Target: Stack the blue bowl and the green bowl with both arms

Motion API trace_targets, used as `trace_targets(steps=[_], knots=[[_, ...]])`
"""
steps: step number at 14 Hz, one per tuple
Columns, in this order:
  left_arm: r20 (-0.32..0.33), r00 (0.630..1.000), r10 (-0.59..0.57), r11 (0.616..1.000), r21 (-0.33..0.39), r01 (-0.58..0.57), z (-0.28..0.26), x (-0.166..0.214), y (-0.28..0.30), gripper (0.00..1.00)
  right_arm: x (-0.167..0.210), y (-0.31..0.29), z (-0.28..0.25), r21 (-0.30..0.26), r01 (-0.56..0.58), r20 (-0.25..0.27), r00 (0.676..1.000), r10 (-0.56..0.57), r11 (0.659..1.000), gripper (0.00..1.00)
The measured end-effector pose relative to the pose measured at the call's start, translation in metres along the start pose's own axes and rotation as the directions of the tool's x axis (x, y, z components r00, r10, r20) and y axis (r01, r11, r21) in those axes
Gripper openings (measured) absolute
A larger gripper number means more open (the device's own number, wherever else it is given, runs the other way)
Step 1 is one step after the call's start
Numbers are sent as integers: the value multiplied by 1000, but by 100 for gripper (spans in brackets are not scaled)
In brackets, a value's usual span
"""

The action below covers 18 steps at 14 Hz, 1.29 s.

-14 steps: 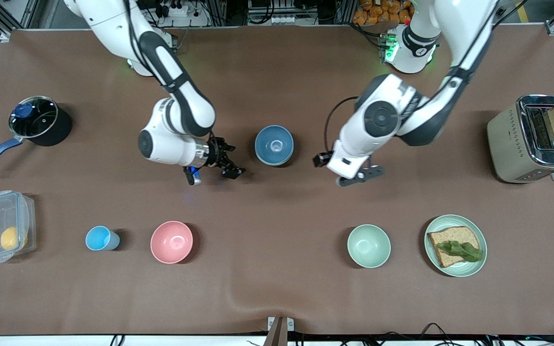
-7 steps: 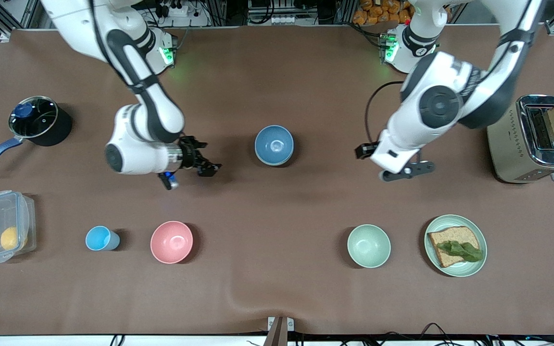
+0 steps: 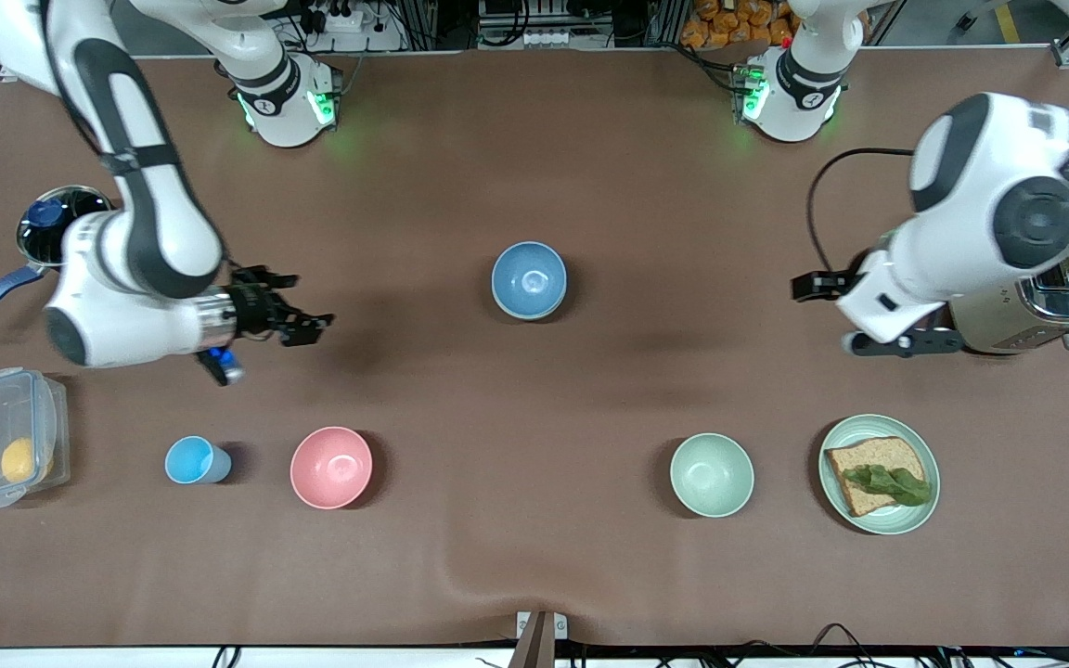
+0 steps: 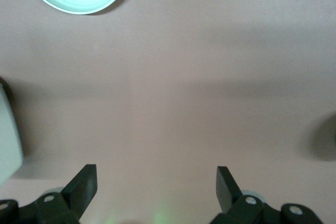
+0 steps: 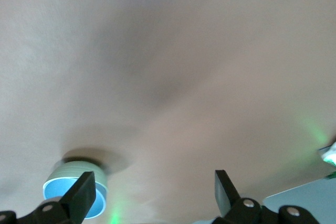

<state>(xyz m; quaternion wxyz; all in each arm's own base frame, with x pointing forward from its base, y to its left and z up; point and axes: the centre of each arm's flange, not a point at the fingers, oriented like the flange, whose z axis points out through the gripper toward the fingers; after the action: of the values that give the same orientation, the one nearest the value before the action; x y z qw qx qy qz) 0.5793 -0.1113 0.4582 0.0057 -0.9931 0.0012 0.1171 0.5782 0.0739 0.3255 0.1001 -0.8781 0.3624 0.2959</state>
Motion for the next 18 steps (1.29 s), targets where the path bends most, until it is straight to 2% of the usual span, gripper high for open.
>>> trace_targets(steps=[2,5,8,9,11,12,15,18], knots=[[7,1000,1,1000,-6,-1,-6,2,-19,100,8,12,-34,-12,49,-35,998,-50,999,100],[-1,1000,11,1000,-11,-11,-11,3,-28,100,12,20,-56,-24,106,-79,991,-107,994,100],[-15,1000,0,1000,-12,0,-20,2,-34,100,-16,8,-90,-32,187,-159,969,-189,982,100],[-18,1000,-2,1000,-9,2,-23,0,-35,100,-32,7,-109,-52,257,-198,944,-263,965,100],[-22,1000,-2,1000,3,2,-31,-7,-32,100,-61,17,-146,-128,455,-250,845,-473,881,100],[-24,1000,-2,1000,10,2,-36,-12,-30,100,-68,28,-163,-141,499,-273,811,-518,855,100],[-49,998,-27,999,15,28,-54,-25,-33,100,-83,61,-212,-135,531,-359,761,-541,837,100],[-95,994,-53,998,22,55,-76,-38,-42,100,-125,68,-239,-146,558,-431,707,-560,817,100]])
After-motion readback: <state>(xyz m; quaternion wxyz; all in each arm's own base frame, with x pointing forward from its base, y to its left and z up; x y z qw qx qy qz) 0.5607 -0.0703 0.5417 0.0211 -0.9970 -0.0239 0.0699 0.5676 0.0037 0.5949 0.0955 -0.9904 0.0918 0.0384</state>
